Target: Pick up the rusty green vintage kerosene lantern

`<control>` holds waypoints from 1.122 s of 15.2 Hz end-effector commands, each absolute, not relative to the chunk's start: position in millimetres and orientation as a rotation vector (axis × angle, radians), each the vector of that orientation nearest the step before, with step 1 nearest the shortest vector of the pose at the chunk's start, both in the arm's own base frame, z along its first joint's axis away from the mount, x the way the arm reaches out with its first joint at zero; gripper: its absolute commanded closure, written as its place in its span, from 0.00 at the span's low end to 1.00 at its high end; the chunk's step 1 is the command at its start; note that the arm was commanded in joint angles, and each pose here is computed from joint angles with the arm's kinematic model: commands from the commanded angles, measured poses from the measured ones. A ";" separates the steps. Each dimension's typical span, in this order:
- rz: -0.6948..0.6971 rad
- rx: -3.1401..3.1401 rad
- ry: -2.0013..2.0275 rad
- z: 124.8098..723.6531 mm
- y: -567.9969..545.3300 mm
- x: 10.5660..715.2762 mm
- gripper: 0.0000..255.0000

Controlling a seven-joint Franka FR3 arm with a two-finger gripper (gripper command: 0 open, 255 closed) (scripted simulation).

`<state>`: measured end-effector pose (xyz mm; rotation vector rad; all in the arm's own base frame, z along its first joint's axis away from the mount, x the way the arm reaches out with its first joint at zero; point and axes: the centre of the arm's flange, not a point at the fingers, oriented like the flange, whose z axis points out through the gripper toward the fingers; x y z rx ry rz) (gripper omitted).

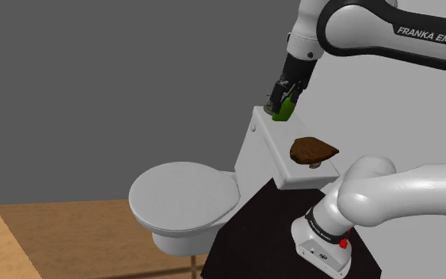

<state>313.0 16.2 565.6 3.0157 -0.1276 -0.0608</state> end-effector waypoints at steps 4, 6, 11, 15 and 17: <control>-0.044 3.013 -0.144 564.4 -19.5 327.4 0.00; -0.032 3.011 -0.155 563.8 -43.5 336.9 0.00; -0.004 3.006 -0.182 562.8 -103.6 359.7 0.00; 0.018 3.001 -0.203 562.5 -151.9 377.3 0.00; 0.030 2.999 -0.214 562.5 -176.2 385.9 0.00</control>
